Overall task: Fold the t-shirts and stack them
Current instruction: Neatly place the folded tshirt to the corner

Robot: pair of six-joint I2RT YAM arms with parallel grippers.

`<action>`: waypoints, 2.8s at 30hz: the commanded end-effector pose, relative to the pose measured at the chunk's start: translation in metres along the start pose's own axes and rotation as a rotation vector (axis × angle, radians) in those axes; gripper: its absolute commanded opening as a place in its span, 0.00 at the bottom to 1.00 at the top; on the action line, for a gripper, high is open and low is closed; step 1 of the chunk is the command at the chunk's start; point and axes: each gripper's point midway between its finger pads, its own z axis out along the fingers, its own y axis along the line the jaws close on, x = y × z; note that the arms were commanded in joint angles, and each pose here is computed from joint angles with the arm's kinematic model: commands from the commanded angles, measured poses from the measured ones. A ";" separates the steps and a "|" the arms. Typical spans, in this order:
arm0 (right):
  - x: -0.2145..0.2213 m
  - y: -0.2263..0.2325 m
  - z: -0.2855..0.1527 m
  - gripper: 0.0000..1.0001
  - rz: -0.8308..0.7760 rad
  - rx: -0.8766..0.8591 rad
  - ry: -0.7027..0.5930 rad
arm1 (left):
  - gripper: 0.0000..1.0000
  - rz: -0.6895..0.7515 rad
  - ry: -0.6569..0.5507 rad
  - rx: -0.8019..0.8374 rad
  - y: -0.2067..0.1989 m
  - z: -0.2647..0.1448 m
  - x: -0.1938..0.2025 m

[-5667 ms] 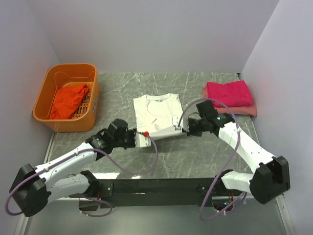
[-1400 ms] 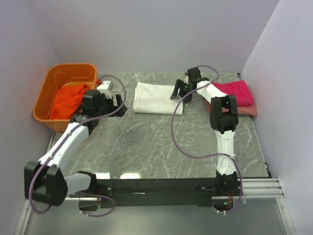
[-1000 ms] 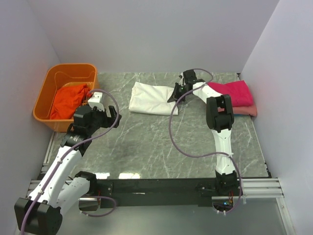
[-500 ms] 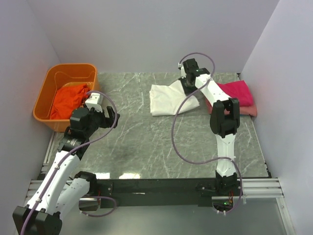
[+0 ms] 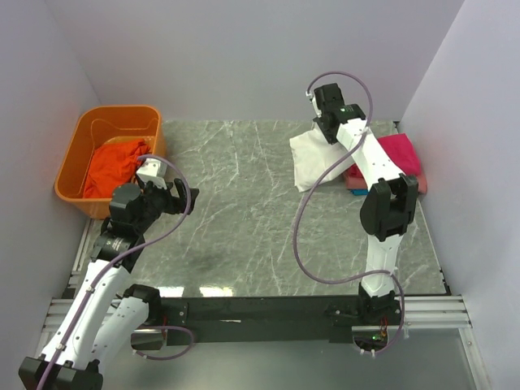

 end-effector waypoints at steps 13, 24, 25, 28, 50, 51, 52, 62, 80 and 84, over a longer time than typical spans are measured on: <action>-0.013 -0.087 -0.082 0.00 0.006 0.175 -0.144 | 0.88 0.029 -0.033 0.047 -0.008 -0.003 -0.008; 0.000 -0.123 -0.092 0.00 0.063 0.198 -0.157 | 0.88 0.028 -0.022 0.047 -0.008 -0.001 -0.005; 0.001 -0.125 -0.093 0.00 0.064 0.201 -0.157 | 0.88 0.030 -0.022 0.047 -0.008 -0.001 -0.005; 0.002 -0.134 -0.095 0.00 0.076 0.210 -0.163 | 0.88 0.029 -0.020 0.045 -0.007 0.000 -0.004; -0.004 -0.167 -0.116 0.00 0.119 0.241 -0.218 | 0.88 0.031 -0.007 0.038 -0.005 0.002 0.000; -0.005 -0.167 -0.118 0.00 0.122 0.239 -0.226 | 0.88 0.031 -0.007 0.040 -0.005 0.002 0.000; -0.004 -0.168 -0.117 0.00 0.121 0.238 -0.222 | 0.88 0.031 -0.005 0.039 -0.005 0.002 0.000; -0.005 -0.173 -0.134 0.00 0.133 0.233 -0.262 | 0.88 0.033 -0.003 0.036 -0.004 0.003 0.001; -0.008 -0.178 -0.144 0.00 0.136 0.233 -0.280 | 0.88 0.034 0.002 0.029 -0.003 0.004 0.002; -0.002 -0.179 -0.138 0.00 0.133 0.232 -0.261 | 0.88 0.034 0.002 0.030 -0.003 0.003 0.003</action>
